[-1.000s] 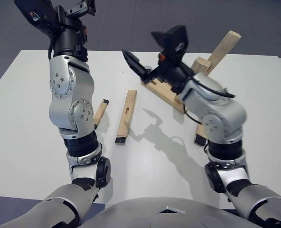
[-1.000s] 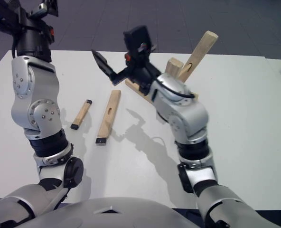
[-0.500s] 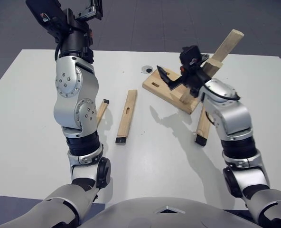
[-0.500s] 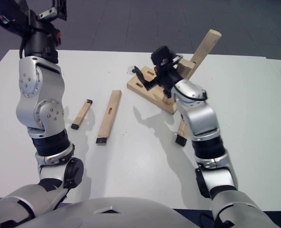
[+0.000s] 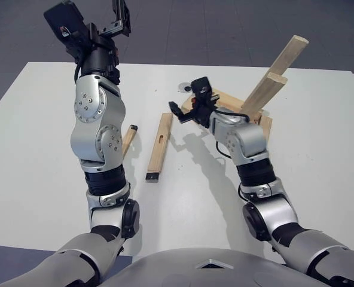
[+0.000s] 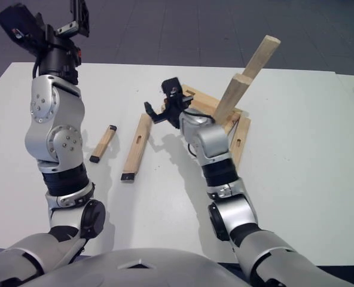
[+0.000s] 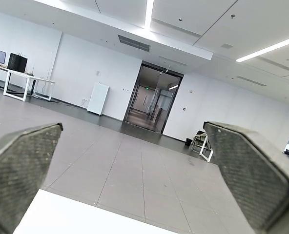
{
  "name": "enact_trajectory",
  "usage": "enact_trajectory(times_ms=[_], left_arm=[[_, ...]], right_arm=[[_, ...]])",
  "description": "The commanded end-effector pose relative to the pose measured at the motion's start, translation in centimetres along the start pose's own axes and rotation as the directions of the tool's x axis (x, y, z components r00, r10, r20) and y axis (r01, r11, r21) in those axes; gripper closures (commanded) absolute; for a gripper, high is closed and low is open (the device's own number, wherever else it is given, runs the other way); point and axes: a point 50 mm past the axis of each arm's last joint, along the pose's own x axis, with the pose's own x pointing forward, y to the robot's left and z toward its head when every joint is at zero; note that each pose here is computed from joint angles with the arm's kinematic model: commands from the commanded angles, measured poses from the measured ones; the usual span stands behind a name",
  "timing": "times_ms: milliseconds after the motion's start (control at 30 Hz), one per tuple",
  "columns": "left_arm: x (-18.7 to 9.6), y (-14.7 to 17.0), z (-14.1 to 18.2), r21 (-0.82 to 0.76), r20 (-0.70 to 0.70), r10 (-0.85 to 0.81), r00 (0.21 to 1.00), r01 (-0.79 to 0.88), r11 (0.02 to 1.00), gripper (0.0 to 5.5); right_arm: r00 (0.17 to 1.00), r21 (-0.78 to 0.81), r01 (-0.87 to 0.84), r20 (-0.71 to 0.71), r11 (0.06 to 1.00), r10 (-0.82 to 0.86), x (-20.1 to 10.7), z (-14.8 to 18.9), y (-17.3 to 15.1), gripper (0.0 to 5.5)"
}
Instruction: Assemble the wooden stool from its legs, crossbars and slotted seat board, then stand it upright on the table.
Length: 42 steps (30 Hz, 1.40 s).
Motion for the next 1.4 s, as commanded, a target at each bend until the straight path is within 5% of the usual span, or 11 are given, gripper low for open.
enact_trajectory(times_ms=[33,367,633,867,1133,1400], left_arm=[[-0.1,-0.3,-0.4,0.006,-0.011,-0.001,1.000,0.001,1.000,0.12],[-0.5,0.1,-1.2,0.018,-0.030,0.029,0.999,-0.029,0.999,0.12],[-0.2,0.0,-1.2,0.024,-0.039,0.024,0.999,-0.023,0.999,0.12],[0.1,0.1,-1.4,0.033,-0.062,0.011,0.998,-0.009,0.999,0.12],[-0.1,0.2,-1.6,0.043,-0.084,0.025,0.996,-0.021,0.999,0.12],[-0.5,0.3,-1.8,0.042,-0.089,0.051,0.995,-0.047,0.998,0.12]], right_arm=[[0.999,-0.078,0.002,-0.033,0.997,-0.005,0.7,0.0,-0.7,0.10],[0.990,-0.112,0.041,-0.126,0.993,-0.055,1.6,-1.3,-2.2,0.10],[0.959,0.188,0.072,-0.281,0.980,-0.016,2.1,-2.9,-3.2,0.10],[0.931,0.277,0.017,-0.355,0.961,0.086,1.9,-3.0,-3.8,0.10],[0.841,0.186,-0.275,-0.428,0.943,0.330,-2.1,-2.7,-3.2,0.10],[0.693,-0.131,-0.552,-0.621,0.823,0.366,-7.7,-2.0,-5.1,0.10]])
